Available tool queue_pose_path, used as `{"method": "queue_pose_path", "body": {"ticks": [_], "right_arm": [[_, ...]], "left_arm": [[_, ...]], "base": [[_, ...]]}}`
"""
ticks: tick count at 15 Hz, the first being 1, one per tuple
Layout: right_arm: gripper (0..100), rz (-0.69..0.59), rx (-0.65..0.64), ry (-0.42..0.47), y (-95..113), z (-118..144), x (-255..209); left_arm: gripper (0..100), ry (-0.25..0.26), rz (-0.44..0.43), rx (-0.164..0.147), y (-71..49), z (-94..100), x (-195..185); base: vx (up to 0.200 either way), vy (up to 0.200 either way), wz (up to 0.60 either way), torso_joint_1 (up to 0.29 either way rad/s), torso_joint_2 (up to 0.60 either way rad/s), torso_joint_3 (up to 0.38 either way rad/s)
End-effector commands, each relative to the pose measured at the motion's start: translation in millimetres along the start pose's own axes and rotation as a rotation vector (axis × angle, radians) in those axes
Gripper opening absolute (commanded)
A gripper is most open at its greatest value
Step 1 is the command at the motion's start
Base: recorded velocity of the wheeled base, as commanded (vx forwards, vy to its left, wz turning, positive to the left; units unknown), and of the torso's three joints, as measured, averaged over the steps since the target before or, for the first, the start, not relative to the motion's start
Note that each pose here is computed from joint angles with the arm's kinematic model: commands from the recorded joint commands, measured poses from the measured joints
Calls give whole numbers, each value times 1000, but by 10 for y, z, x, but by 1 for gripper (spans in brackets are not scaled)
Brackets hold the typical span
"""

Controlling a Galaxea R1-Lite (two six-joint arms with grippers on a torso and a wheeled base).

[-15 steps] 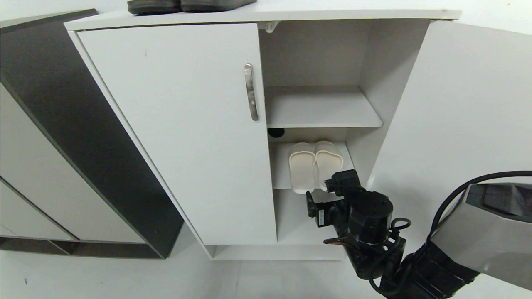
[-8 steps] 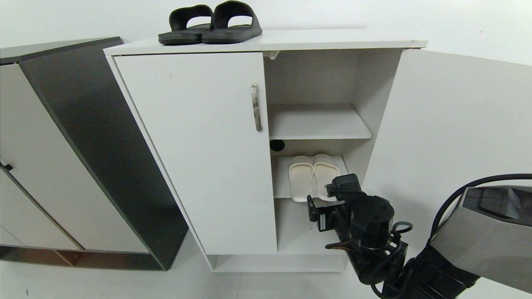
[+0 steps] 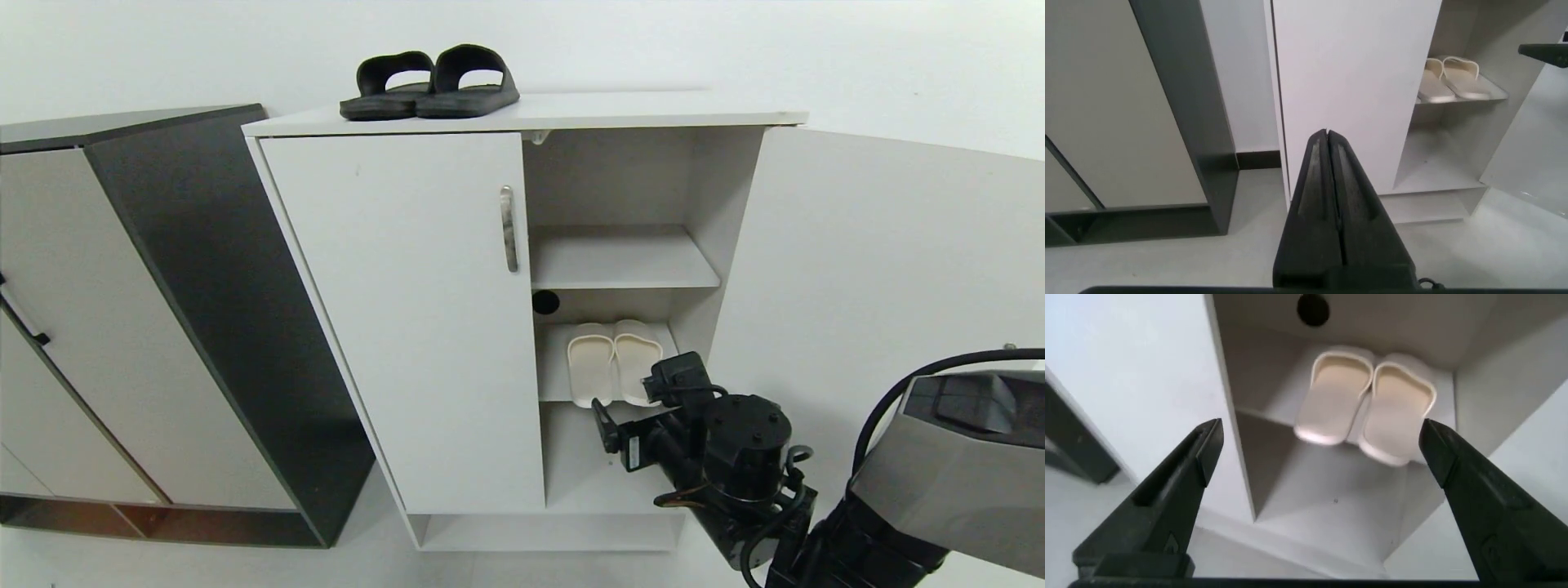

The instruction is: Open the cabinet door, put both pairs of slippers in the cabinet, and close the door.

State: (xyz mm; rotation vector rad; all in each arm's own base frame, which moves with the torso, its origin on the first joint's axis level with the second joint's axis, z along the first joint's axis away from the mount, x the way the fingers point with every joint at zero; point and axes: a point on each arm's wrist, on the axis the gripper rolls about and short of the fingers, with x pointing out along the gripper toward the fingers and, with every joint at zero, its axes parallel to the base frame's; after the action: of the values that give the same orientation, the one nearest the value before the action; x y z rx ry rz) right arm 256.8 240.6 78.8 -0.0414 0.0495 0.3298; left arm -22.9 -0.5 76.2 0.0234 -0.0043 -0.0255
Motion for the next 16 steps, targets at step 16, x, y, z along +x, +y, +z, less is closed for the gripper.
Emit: {"method": "queue_pose_path", "body": {"ticks": [16], "right_arm": [[100,31,-73,-31,-107,-136,-35]], "left_arm": [[0,1,-1,-3,0,1,1]], "base": [[0,25,0,0,0,0]]}}
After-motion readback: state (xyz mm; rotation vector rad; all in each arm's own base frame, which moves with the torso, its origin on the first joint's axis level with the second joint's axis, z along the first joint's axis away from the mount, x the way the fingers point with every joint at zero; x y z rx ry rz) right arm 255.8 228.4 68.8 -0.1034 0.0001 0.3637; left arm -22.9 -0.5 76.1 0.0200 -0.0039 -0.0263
